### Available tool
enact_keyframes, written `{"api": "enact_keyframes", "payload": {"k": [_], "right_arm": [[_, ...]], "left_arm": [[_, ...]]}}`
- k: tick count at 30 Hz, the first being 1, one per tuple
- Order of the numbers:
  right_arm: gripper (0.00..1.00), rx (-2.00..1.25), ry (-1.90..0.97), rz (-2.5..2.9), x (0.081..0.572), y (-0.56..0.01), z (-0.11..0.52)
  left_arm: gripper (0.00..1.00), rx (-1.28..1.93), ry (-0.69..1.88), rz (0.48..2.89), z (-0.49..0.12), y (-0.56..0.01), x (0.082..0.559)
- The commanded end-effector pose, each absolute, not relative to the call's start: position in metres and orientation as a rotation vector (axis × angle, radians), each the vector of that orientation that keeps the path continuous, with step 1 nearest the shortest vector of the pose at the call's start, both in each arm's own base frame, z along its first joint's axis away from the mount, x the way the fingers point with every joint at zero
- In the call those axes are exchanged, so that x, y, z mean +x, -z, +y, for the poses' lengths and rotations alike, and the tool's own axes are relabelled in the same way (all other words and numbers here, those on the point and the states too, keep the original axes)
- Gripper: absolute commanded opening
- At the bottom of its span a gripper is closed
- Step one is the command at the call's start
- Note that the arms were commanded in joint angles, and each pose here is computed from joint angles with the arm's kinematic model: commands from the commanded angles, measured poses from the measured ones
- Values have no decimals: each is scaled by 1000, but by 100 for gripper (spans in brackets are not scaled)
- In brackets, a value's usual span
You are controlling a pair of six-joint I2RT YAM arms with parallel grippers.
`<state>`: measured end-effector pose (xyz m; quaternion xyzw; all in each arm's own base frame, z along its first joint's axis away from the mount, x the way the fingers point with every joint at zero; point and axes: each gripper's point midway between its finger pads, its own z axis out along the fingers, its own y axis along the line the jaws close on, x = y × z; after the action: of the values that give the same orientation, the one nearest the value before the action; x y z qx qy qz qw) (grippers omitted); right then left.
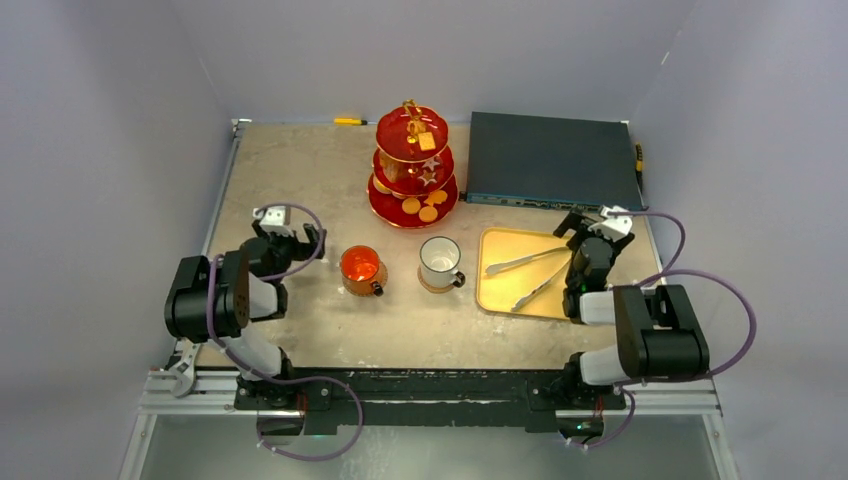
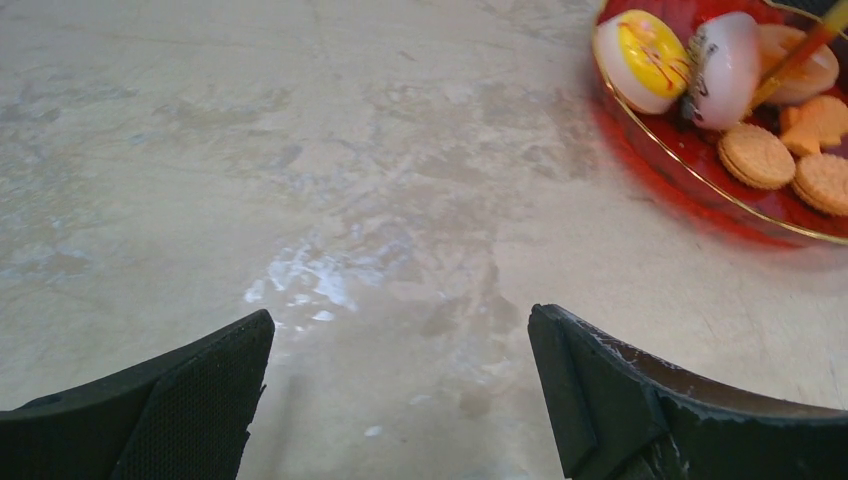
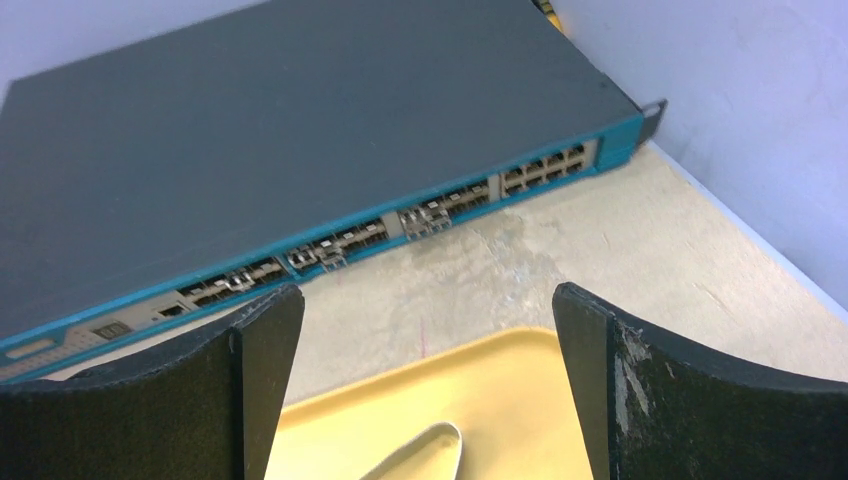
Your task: Serve the afternoon tea
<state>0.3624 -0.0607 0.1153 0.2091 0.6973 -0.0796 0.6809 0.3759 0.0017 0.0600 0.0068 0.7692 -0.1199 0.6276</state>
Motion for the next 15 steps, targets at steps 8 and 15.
{"api": "enact_keyframes", "payload": {"k": [8, 15], "right_arm": [[98, 277, 175, 1458, 386, -138, -26], [98, 283, 159, 1445, 385, -139, -27]], "left_arm": [[99, 128, 94, 1674, -13, -78, 387], [99, 130, 97, 1659, -16, -79, 386]]}}
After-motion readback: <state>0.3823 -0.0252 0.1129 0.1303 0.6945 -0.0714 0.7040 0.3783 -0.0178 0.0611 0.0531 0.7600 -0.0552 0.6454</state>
